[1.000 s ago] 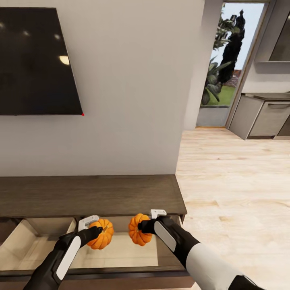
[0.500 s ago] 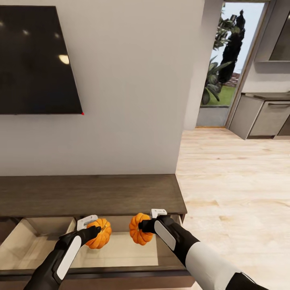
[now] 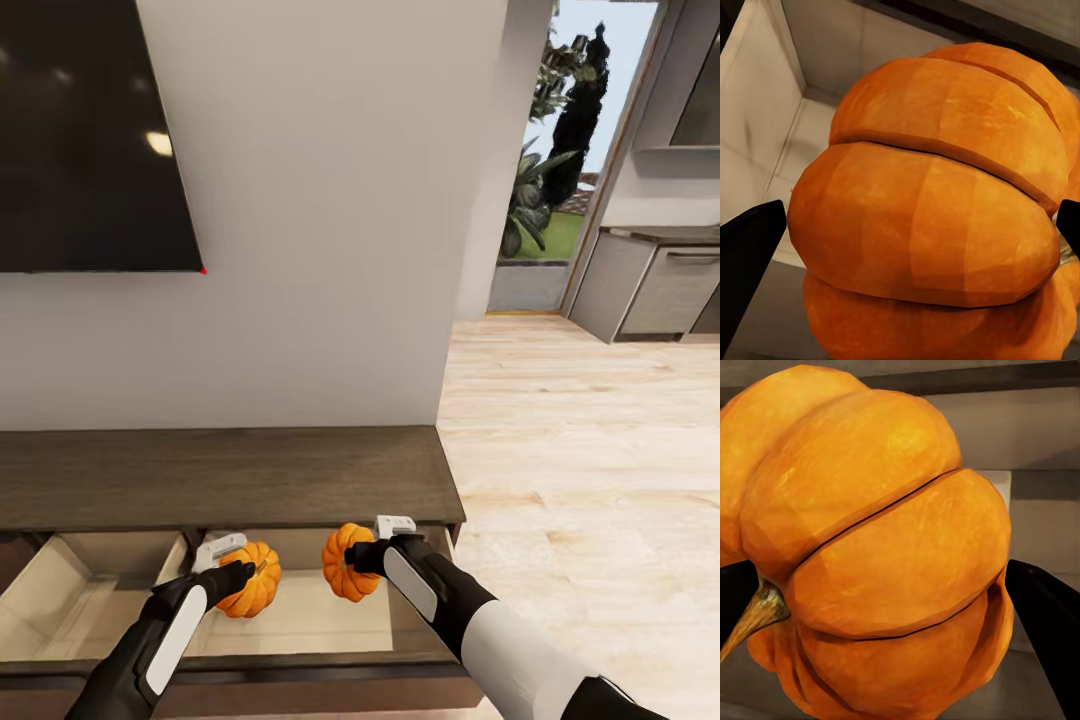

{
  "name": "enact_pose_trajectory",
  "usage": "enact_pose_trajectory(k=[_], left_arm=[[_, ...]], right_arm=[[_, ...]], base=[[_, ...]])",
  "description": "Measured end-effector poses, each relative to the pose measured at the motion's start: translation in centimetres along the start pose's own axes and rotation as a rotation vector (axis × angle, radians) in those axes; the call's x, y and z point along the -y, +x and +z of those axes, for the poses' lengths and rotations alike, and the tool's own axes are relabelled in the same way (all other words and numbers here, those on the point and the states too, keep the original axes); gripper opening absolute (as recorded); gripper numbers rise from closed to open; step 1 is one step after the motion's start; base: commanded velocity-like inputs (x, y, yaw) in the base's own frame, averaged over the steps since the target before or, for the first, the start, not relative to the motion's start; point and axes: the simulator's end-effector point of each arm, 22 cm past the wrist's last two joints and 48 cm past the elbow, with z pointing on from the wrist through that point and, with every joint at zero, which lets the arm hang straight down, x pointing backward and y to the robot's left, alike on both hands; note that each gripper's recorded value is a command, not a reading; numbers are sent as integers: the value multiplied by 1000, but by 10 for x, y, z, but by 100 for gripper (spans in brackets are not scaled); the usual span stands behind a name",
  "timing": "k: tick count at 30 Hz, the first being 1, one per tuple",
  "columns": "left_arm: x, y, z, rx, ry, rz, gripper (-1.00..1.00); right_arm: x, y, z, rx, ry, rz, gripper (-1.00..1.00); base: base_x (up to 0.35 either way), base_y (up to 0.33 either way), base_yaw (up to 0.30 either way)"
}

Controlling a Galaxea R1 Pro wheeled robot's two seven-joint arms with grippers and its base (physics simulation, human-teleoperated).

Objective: Place each of the two pumpkins and all three candles from the living room inside a cabinet in the living room (use any cabinet), then make sure every cabinet is closed, and position the cauldron so it is next to a table in the living room.

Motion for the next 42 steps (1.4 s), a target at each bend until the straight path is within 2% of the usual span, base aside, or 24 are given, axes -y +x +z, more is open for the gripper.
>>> enact_pose_trajectory(k=[9,39,42], left_arm=[[0,9,14,21,5,-4,-100],[-13,53,58,26,8,-4,-100],[-14,58,63,26,9,-6,-100]], right_arm=[[2,11,14,4,-4,0,-100],[10,54,61,11,-10,-1,-100],[12,54,66,28,-9,2,-100]], base=[[0,0,0],[0,0,0],[0,0,0]])
